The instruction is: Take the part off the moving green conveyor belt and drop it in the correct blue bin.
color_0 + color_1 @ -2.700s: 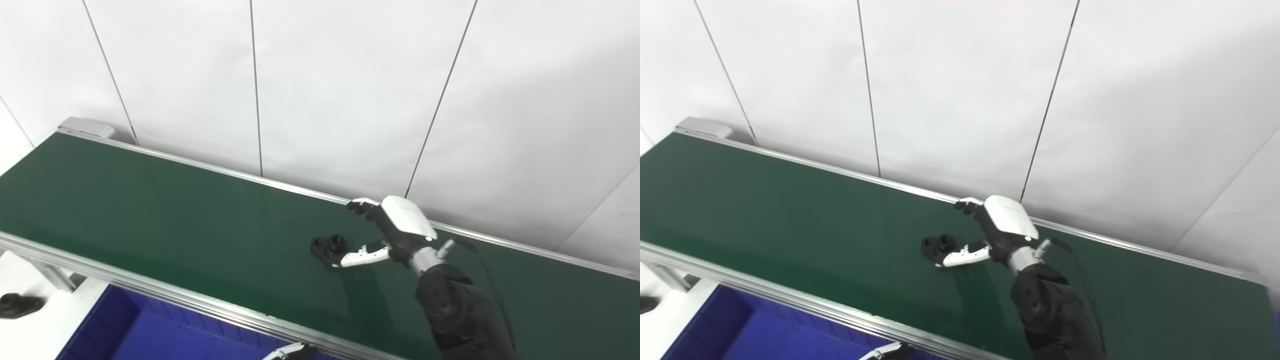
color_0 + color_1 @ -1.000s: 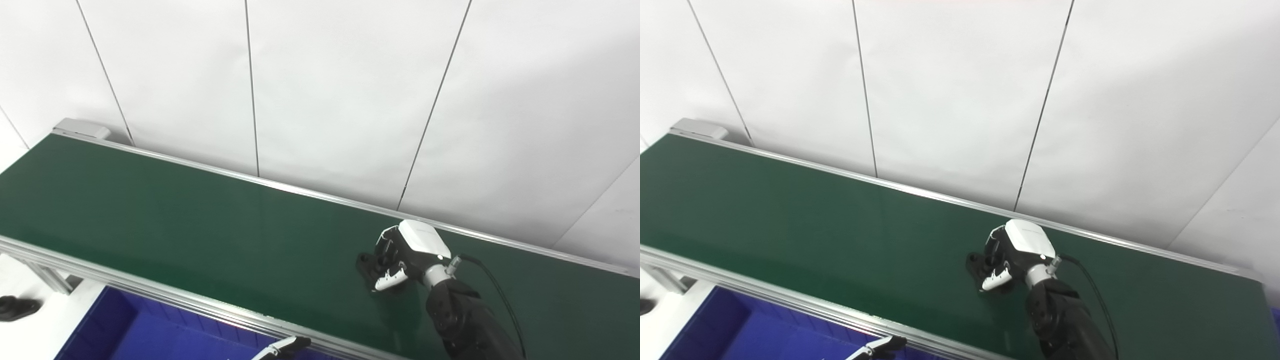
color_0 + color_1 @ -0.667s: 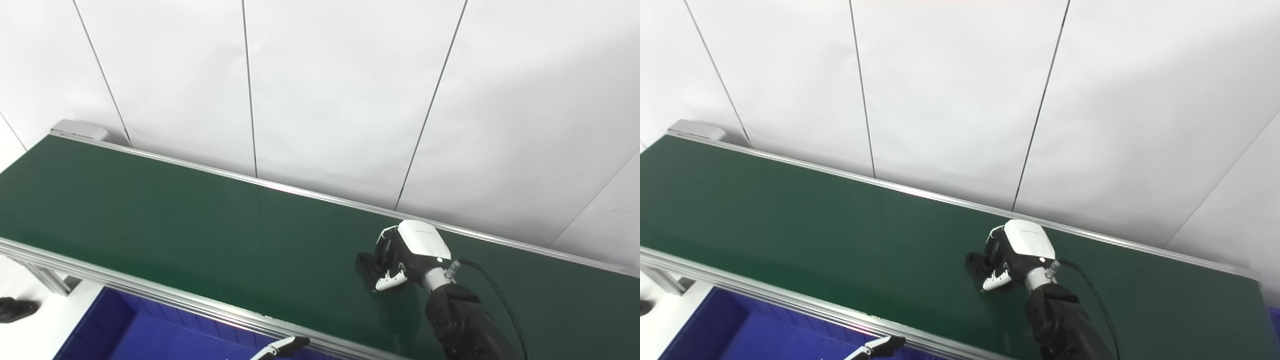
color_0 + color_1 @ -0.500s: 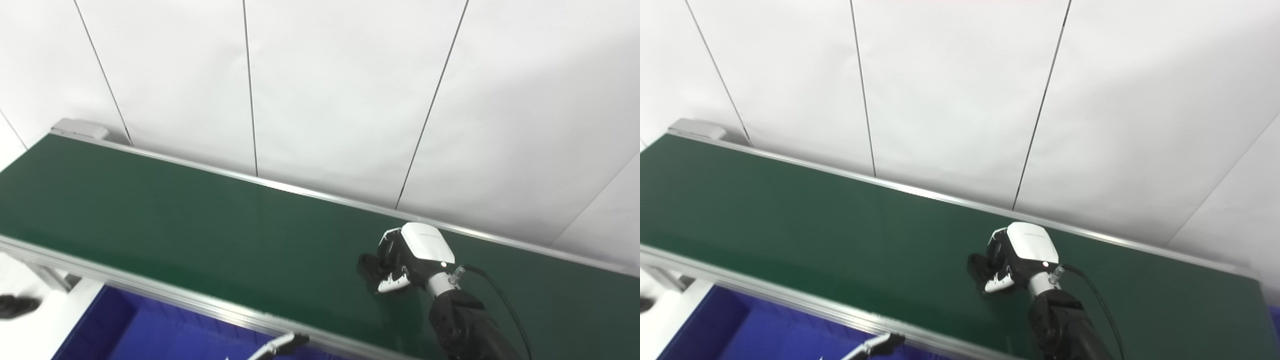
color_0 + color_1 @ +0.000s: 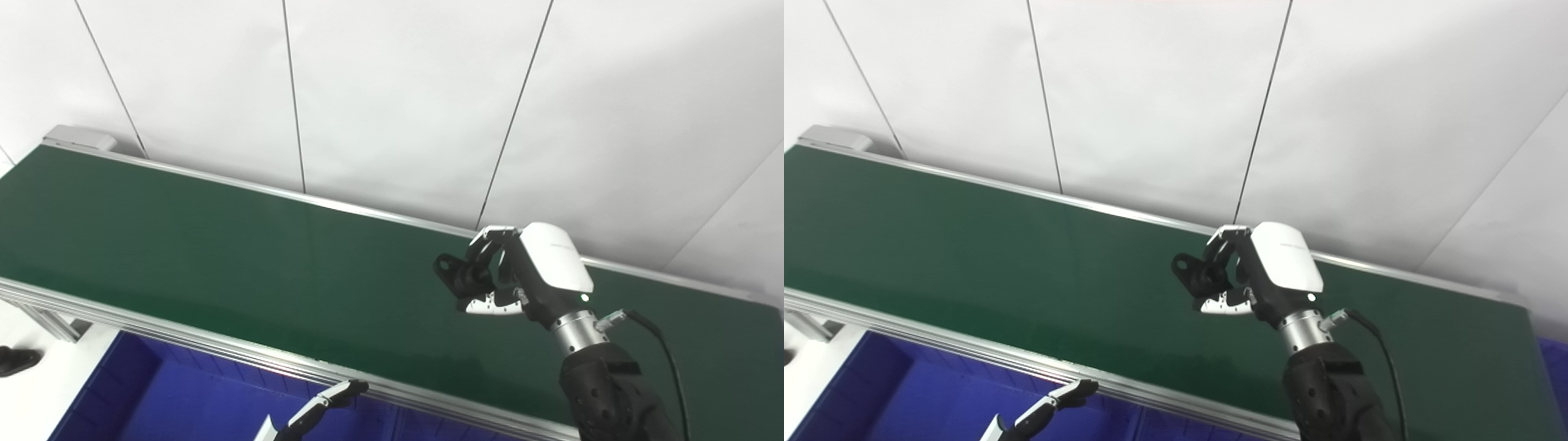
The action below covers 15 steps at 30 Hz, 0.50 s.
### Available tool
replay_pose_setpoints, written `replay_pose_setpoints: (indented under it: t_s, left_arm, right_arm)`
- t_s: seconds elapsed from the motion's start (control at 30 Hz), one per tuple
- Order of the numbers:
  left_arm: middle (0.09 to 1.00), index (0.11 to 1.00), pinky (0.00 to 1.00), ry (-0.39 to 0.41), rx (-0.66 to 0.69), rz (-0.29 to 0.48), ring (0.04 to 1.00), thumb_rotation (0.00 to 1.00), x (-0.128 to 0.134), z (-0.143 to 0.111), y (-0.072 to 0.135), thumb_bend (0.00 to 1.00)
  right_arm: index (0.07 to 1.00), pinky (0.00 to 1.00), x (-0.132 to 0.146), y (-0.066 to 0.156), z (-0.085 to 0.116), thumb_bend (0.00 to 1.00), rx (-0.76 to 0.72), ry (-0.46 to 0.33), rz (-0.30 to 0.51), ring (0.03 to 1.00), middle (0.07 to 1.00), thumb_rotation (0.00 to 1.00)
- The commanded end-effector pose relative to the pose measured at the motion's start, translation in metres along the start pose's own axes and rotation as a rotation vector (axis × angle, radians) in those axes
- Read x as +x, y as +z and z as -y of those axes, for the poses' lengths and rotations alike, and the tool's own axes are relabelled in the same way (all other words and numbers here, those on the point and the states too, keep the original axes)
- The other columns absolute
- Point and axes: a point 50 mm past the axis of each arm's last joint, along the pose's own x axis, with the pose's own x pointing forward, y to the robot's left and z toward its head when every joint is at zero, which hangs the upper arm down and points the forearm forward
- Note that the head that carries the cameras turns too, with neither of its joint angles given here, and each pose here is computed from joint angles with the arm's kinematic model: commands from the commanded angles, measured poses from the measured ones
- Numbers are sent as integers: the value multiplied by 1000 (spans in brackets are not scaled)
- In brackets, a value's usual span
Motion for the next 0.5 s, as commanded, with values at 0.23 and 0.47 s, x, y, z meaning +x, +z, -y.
replay_pose_setpoints:
  t_s: [0.23,0.47]
  left_arm:
    - [883,868,797,-2,-6,71,856,375,8,-12,14,821]
    - [906,899,832,-22,5,103,885,401,27,-30,19,774]
  right_arm:
    - [485,201,-61,9,2,530,69,21,-15,264,473,0]
    - [485,191,-119,16,-19,529,138,90,-82,258,473,0]
